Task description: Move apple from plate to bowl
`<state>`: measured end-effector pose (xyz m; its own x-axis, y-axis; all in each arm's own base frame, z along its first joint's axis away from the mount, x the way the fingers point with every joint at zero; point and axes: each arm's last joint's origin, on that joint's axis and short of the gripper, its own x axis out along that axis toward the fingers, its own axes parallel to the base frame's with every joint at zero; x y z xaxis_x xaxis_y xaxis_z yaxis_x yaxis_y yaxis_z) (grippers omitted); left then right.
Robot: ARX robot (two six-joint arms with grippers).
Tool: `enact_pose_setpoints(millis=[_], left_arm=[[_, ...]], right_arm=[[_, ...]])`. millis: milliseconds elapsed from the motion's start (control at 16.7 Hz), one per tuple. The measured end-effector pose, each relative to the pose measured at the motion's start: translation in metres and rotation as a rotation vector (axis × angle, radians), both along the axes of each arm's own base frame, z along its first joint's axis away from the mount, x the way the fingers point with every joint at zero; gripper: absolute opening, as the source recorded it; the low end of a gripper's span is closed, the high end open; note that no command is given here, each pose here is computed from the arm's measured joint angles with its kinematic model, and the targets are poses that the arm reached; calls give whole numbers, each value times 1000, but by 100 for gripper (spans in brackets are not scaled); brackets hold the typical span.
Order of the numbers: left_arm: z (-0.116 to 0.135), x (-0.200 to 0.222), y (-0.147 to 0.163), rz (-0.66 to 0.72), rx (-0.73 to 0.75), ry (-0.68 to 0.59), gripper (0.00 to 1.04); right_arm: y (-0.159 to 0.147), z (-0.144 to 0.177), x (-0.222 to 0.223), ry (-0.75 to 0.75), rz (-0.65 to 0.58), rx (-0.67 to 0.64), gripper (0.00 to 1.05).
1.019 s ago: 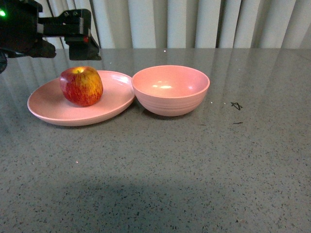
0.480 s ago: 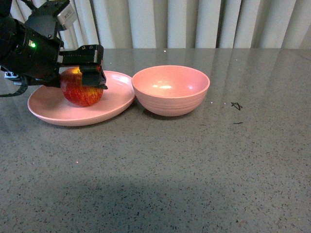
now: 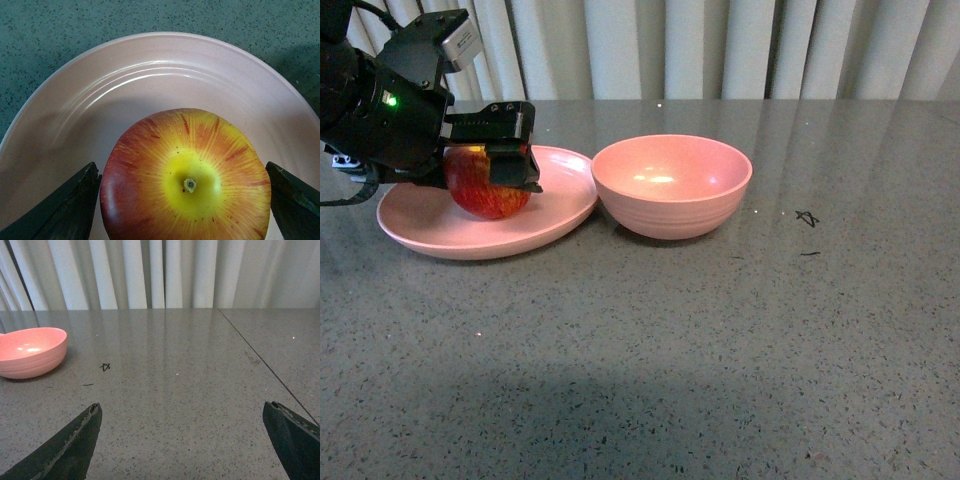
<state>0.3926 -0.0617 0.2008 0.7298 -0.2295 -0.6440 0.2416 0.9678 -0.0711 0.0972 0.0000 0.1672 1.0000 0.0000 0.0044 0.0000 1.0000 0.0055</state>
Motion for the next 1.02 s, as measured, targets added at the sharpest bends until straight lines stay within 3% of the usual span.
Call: enact_pose_setpoints(millis=[60, 120, 180, 360, 719, 1019], left_arm=[[0, 0, 0, -1, 2, -4, 94], [1, 0, -1, -6, 6, -11, 73], [6, 3, -2, -16, 21, -28, 70], [20, 3, -7, -31, 29, -54, 70], [88, -7, -39, -135, 27, -230, 70], [100, -16, -75, -233, 16, -250, 70]], right_arm=[[0, 0, 0, 0, 0, 0, 98], [0, 0, 0, 0, 0, 0, 98], [0, 0, 0, 0, 0, 0, 98], [0, 0, 0, 0, 0, 0, 98], [0, 0, 0, 0, 0, 0, 98], [0, 0, 0, 0, 0, 0, 98]])
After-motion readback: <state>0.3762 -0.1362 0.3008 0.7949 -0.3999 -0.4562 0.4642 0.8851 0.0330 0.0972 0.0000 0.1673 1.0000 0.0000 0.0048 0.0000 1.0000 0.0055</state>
